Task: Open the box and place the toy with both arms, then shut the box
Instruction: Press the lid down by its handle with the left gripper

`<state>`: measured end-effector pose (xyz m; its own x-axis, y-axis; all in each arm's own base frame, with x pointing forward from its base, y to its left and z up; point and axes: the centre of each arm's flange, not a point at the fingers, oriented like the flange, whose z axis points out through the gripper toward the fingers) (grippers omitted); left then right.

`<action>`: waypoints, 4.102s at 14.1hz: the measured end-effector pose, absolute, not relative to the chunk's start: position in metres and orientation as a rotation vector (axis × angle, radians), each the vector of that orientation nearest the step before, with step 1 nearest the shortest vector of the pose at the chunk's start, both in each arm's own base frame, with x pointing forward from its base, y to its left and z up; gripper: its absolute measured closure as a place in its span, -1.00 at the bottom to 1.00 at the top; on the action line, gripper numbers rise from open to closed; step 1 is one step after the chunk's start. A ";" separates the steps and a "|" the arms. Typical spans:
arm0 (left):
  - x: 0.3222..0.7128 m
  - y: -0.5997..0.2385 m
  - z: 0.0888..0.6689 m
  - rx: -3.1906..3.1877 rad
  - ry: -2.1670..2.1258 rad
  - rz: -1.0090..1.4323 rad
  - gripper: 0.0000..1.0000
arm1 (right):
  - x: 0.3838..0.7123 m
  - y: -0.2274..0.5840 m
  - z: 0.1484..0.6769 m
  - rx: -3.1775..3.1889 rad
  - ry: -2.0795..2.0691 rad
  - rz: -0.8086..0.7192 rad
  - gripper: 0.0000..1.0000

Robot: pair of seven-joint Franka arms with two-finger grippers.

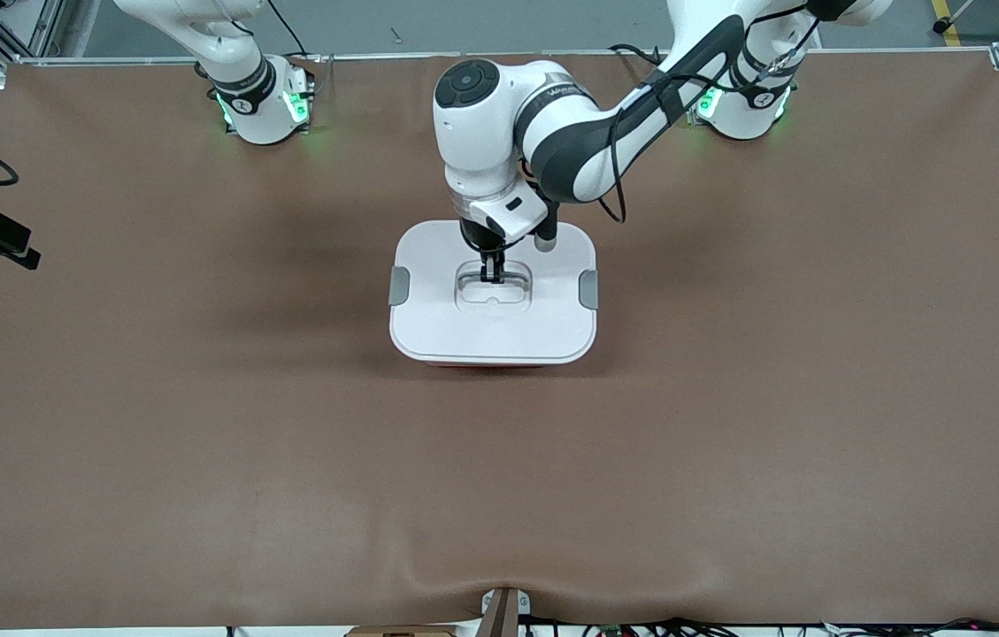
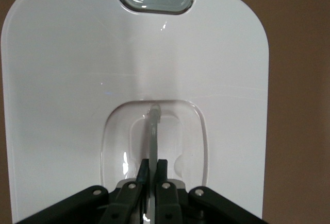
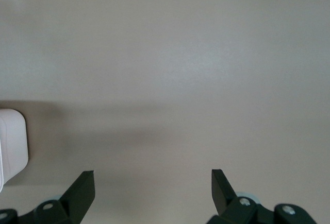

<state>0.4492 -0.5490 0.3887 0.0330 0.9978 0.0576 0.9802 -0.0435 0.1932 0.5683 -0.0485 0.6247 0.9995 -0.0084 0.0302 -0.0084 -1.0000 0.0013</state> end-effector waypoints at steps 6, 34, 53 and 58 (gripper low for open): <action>0.450 -0.550 0.382 2.168 2.120 0.265 0.86 | 0.572 -0.048 0.618 3.140 -0.013 0.033 -1.00; 0.440 -0.563 0.352 2.217 2.081 0.282 0.86 | 0.572 -0.049 0.618 3.140 -0.015 0.036 -1.00; 0.431 -0.564 0.350 2.235 2.073 0.292 0.86 | 0.572 -0.048 0.618 3.140 -0.012 0.035 -1.00; 0.431 -0.564 0.350 2.231 2.076 0.291 0.86 | 0.572 -0.048 0.618 3.140 -0.012 0.036 -1.00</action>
<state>0.4314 -0.5637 0.3499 0.0634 0.9944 0.0841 0.9792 -0.0783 0.1870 0.5720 -0.0485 0.6184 0.9997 -0.0079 0.0228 -0.0079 -1.0000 0.0017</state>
